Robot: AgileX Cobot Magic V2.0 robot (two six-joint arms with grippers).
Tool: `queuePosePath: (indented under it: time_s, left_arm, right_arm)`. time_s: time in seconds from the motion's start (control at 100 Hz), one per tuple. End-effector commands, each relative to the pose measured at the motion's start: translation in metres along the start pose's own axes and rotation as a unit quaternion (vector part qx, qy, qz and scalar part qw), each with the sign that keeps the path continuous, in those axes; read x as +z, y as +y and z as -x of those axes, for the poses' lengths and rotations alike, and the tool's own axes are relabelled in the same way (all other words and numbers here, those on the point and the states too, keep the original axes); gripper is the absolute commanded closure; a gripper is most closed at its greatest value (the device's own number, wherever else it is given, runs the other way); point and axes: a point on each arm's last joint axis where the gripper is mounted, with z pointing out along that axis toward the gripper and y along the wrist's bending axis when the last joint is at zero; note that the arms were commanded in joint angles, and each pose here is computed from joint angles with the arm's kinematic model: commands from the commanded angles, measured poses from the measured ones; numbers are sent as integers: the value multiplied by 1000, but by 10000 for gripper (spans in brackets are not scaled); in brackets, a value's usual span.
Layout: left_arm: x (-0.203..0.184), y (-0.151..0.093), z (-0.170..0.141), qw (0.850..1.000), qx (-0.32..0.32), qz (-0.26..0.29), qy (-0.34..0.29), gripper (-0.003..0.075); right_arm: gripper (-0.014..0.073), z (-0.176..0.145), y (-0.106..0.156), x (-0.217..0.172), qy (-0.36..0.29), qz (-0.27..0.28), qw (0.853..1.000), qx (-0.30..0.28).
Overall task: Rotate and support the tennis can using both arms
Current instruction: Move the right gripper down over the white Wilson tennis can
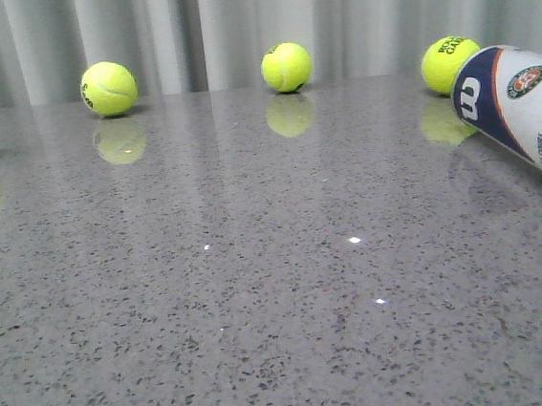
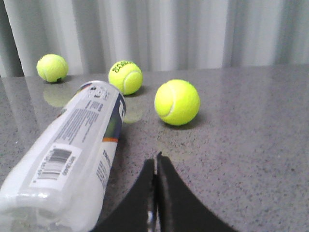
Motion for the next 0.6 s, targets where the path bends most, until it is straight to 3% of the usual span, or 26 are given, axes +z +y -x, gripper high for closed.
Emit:
queuePosePath:
  time_s: [0.0, 0.39, 0.59]
  left_arm:
    - [1, 0, -7, 999, -5, 1, -34, 741]
    - [1, 0, -7, 999, -5, 1, -34, 741]
    - [1, 0, -7, 999, -5, 1, -34, 741]
  right_arm:
    - [652, 30, 2, -4, -59, 2, 998, -33]
    - [652, 94, 1, 14, 22, -17, 998, -61]
    - [652, 110, 0, 32, 107, -27, 992, -58]
